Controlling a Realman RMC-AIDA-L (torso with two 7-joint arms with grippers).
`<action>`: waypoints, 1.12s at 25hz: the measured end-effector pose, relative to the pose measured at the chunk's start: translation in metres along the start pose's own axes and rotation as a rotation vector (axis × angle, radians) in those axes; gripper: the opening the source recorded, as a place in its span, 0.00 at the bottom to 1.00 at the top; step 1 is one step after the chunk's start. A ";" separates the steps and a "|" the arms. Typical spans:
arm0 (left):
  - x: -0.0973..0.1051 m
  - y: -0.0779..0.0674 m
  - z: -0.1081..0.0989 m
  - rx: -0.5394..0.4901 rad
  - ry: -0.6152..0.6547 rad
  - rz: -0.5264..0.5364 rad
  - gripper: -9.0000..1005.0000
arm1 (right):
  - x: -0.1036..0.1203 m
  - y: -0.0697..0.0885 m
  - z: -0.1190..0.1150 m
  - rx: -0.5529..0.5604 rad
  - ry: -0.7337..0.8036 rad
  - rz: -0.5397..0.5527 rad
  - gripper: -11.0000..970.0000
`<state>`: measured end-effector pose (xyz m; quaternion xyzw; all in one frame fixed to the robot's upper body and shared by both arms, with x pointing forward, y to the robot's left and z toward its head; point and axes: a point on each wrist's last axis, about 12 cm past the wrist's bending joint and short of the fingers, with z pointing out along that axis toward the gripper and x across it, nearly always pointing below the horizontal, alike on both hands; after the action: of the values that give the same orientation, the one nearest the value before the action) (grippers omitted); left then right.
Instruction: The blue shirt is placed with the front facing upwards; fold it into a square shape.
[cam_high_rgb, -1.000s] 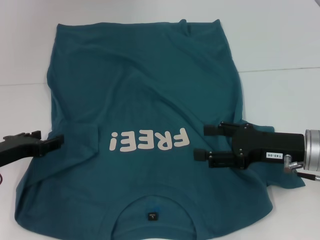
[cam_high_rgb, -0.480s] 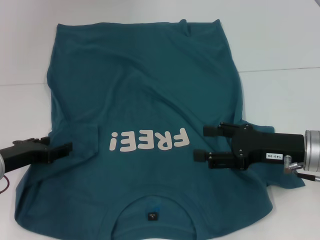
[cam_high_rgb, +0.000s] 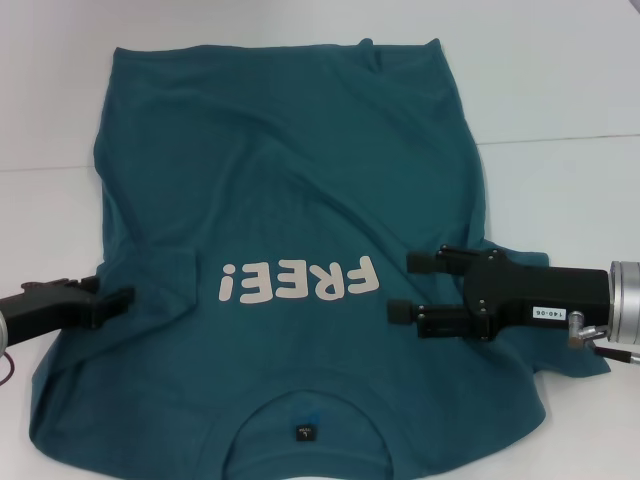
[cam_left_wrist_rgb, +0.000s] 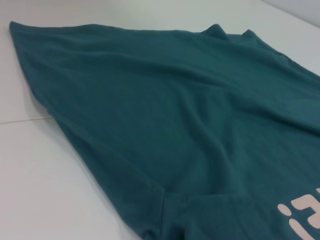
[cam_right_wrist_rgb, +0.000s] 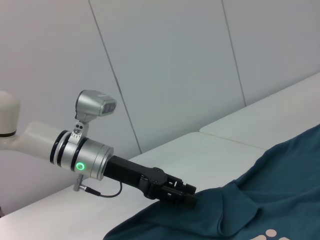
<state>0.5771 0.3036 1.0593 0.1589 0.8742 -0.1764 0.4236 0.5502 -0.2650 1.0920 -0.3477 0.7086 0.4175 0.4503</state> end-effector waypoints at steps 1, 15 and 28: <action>0.000 0.000 0.000 -0.003 0.003 0.002 0.66 | 0.000 0.000 0.000 0.000 0.000 0.000 0.90; -0.002 0.000 0.001 -0.001 0.003 0.005 0.16 | 0.000 0.000 0.000 0.002 0.000 -0.003 0.90; -0.004 -0.001 0.002 0.007 0.002 0.005 0.01 | 0.001 0.000 -0.001 0.007 -0.001 -0.004 0.89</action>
<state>0.5798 0.3013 1.0613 0.1629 0.8737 -0.1781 0.4225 0.5500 -0.2661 1.0912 -0.3474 0.7093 0.4141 0.4526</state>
